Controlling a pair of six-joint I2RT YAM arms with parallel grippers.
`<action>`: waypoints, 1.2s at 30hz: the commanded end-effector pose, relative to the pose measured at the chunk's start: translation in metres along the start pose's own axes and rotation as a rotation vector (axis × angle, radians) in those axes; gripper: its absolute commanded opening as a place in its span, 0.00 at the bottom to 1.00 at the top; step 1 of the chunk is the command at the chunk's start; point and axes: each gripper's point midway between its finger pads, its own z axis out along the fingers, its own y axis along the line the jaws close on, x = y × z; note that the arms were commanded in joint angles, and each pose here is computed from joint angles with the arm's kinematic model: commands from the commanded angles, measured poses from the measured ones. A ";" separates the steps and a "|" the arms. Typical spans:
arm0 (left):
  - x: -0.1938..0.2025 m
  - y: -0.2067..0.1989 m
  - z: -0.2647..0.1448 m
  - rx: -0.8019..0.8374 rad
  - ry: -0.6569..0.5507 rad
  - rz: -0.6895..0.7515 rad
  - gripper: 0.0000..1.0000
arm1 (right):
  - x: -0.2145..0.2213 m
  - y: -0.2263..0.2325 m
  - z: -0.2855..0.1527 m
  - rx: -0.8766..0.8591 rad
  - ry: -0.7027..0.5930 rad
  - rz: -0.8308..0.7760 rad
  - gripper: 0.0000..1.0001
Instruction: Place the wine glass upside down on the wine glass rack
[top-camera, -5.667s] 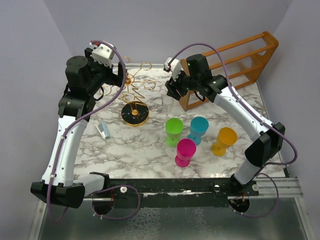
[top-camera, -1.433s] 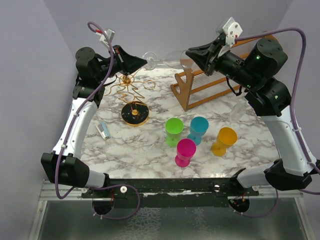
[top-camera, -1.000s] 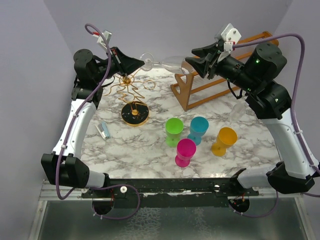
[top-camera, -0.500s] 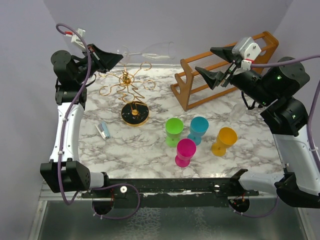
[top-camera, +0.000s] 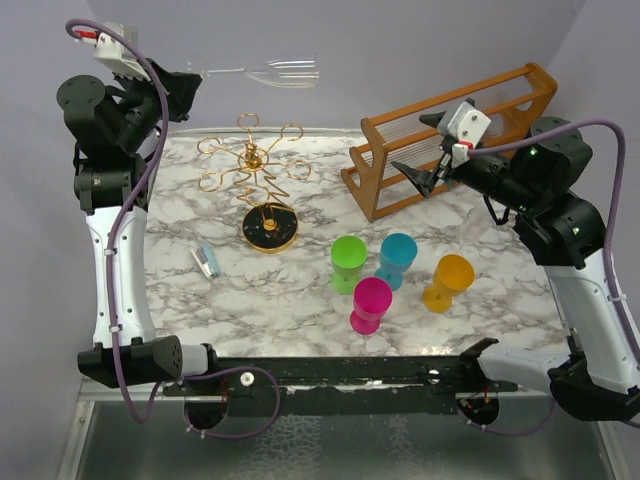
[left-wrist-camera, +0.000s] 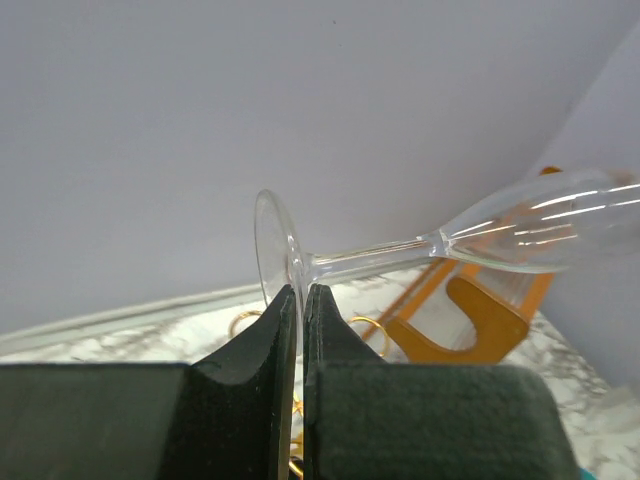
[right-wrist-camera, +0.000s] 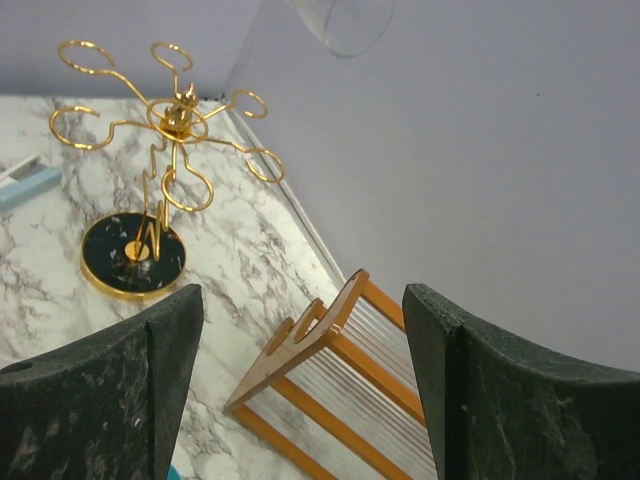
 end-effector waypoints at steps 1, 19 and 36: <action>-0.038 0.019 -0.012 -0.153 -0.067 0.246 0.00 | 0.016 0.008 -0.002 -0.111 0.033 -0.022 0.82; -0.083 0.066 0.002 -0.339 -0.004 0.622 0.00 | 0.063 -0.031 -0.027 -0.108 0.176 0.007 0.89; -0.016 0.044 0.116 -0.406 0.163 1.089 0.00 | 0.116 -0.049 -0.030 -0.041 0.327 0.049 0.90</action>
